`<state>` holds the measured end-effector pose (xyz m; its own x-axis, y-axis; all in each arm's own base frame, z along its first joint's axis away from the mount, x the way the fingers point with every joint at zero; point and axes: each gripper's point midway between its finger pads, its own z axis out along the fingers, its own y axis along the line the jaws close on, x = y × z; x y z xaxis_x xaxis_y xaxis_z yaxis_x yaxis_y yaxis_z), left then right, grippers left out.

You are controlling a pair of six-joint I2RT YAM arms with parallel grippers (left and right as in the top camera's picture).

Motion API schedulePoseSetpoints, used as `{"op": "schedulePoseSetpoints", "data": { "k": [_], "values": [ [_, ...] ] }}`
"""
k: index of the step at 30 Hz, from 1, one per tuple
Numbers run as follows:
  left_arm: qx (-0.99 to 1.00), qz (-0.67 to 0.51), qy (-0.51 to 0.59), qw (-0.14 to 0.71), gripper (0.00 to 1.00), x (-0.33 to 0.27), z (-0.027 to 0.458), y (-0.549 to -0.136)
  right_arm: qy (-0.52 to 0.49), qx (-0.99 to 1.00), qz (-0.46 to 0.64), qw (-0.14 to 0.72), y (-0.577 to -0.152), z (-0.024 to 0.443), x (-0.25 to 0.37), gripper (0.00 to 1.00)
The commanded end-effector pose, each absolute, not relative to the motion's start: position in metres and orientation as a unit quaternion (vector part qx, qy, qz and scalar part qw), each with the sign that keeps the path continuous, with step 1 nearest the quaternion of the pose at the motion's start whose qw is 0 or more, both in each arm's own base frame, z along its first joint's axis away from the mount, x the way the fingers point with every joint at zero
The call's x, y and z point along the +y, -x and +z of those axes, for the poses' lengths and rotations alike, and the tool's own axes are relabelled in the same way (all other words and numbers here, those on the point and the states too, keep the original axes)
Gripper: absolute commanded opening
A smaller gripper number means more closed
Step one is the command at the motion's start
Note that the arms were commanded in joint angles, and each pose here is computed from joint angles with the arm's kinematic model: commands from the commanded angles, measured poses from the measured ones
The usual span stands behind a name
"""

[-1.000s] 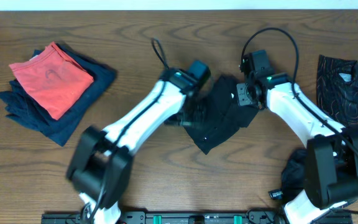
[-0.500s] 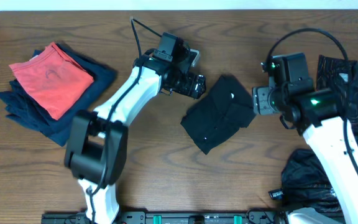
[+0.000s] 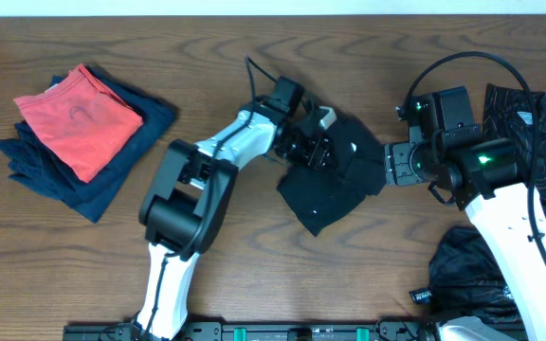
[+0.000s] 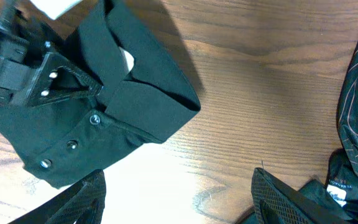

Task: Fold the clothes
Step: 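Carry the folded t-shirt left with the left gripper onto the stack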

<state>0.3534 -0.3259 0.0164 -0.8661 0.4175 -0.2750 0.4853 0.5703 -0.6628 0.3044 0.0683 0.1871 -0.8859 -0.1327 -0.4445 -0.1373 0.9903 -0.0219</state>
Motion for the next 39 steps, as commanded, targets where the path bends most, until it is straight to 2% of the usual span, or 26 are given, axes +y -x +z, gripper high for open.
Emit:
{"op": "schedulePoseSetpoints", "data": {
  "k": [1,2,8,15,21,28,36,37,39],
  "values": [
    [0.891,-0.384,-0.242,0.021,0.1,-0.327,0.003,-0.348,0.066,0.97,0.011,0.232,-0.304,0.191,0.068,0.73],
    [0.892,-0.384,-0.238,0.024,0.06,-0.325,0.008,-0.351,0.066,0.97,0.011,0.232,-0.304,0.191,0.068,0.73],
    [0.891,-0.387,-0.213,0.103,0.06,-0.295,0.073,-0.395,0.067,0.972,0.01,0.227,-0.302,0.19,0.068,0.73],
    [0.926,-0.269,-0.065,0.258,0.06,-0.164,0.165,-0.46,0.066,0.973,0.007,0.22,-0.299,0.189,0.066,0.72],
    [0.912,-0.204,0.041,0.355,0.06,-0.044,0.225,-0.476,0.063,0.974,-0.011,0.219,-0.299,0.188,0.06,0.73],
    [0.901,-0.148,0.159,0.376,0.06,0.075,0.223,-0.472,0.063,0.974,-0.011,0.219,-0.299,0.188,0.06,0.73],
    [0.886,-0.109,0.251,0.375,0.06,0.166,0.21,-0.45,0.063,0.974,-0.01,0.219,-0.298,0.188,0.06,0.73],
    [0.886,-0.104,0.261,0.37,0.14,0.174,0.206,-0.447,0.063,0.974,-0.01,0.219,-0.298,0.188,0.06,0.73],
    [0.885,-0.094,0.279,0.362,0.67,0.189,0.197,-0.439,0.063,0.974,-0.01,0.218,-0.298,0.188,0.06,0.73]
  ]
}}
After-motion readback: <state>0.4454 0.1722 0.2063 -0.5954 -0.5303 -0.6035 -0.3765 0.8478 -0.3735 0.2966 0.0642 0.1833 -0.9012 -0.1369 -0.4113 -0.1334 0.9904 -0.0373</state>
